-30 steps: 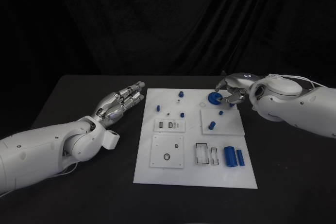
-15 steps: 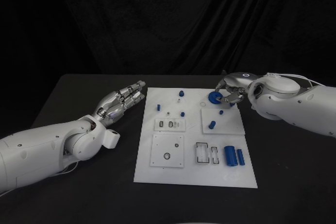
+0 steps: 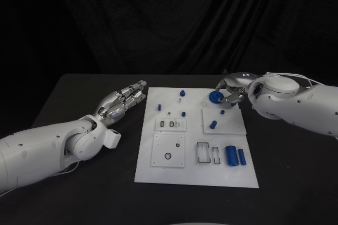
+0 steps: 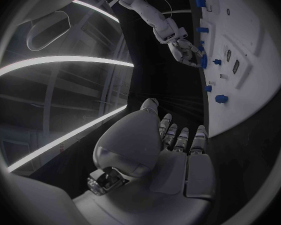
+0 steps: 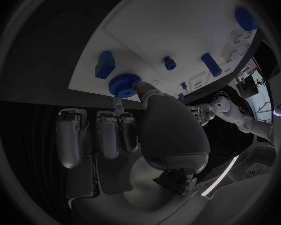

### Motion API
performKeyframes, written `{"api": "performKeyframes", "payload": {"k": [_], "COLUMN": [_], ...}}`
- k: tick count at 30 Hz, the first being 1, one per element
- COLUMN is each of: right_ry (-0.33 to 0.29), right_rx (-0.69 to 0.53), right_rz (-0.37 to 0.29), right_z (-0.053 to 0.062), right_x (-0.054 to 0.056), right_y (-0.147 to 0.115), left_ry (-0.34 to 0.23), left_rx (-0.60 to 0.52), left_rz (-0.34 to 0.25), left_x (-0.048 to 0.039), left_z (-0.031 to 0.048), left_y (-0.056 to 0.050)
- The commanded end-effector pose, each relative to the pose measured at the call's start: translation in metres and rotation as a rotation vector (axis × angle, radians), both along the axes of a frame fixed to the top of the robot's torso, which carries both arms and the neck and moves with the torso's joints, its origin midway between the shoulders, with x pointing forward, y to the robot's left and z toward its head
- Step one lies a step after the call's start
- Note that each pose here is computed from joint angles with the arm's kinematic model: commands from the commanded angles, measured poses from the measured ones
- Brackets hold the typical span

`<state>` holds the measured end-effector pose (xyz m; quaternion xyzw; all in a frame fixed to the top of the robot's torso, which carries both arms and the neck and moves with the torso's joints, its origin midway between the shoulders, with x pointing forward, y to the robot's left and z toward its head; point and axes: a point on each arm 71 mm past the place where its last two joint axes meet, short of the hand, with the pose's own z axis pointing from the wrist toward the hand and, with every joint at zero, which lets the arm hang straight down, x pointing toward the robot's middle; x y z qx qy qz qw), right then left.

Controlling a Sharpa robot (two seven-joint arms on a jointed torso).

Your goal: Assemble the parts on the task board

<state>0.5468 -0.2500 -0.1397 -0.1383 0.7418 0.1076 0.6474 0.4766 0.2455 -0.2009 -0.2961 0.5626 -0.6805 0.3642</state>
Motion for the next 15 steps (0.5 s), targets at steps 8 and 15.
{"api": "performKeyframes", "payload": {"k": [8, 15], "right_ry": [0.008, -0.001], "right_rx": [-0.058, -0.053], "right_rz": [-0.031, -0.024], "right_z": [-0.0053, -0.0046], "right_x": [0.0, 0.0], "right_y": [-0.0026, -0.0016], "left_ry": [-0.033, -0.033], "left_rx": [-0.03, -0.03], "left_rz": [-0.019, -0.02], "left_x": [-0.0015, -0.0014], "left_z": [0.0024, 0.0023], "left_y": [-0.0012, -0.0014]}}
